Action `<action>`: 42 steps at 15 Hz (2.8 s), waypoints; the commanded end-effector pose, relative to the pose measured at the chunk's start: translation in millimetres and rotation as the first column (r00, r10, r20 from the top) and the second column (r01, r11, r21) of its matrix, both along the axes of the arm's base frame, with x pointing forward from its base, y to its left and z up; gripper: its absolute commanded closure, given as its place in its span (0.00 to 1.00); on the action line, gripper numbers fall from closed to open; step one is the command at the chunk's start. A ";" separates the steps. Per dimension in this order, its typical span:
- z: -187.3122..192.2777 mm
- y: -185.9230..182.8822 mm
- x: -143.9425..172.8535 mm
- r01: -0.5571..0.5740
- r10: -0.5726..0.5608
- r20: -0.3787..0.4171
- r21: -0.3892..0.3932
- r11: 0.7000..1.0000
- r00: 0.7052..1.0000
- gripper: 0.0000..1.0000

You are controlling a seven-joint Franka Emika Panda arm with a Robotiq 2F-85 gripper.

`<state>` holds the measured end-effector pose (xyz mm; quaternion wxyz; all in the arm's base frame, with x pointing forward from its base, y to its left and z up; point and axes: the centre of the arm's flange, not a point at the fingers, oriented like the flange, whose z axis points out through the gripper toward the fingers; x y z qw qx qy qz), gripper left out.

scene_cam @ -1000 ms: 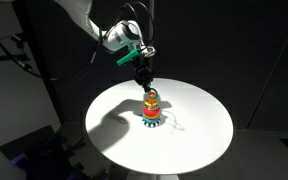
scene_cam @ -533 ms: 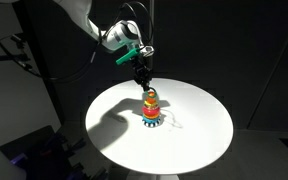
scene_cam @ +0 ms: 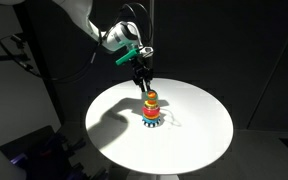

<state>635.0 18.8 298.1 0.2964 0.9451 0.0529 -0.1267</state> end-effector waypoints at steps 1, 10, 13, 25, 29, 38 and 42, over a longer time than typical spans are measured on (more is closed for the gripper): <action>3.1 5.0 9.2 0.006 -0.007 -0.012 -0.038 0.999 1.000 0.29; 12.7 12.5 11.9 0.006 -0.006 0.025 0.001 1.000 1.000 0.00; 17.4 15.5 14.1 0.003 -0.005 0.059 0.032 0.999 0.998 0.00; 26.0 18.5 9.3 0.019 -0.054 0.183 0.188 0.982 0.982 0.00; 32.8 18.5 -3.8 0.026 -0.084 0.226 0.246 0.969 0.971 0.00; 39.8 2.8 -33.2 0.069 -0.156 0.287 0.290 0.955 0.945 0.00; 31.1 -6.6 -37.4 0.079 -0.177 0.312 0.302 0.950 0.934 0.00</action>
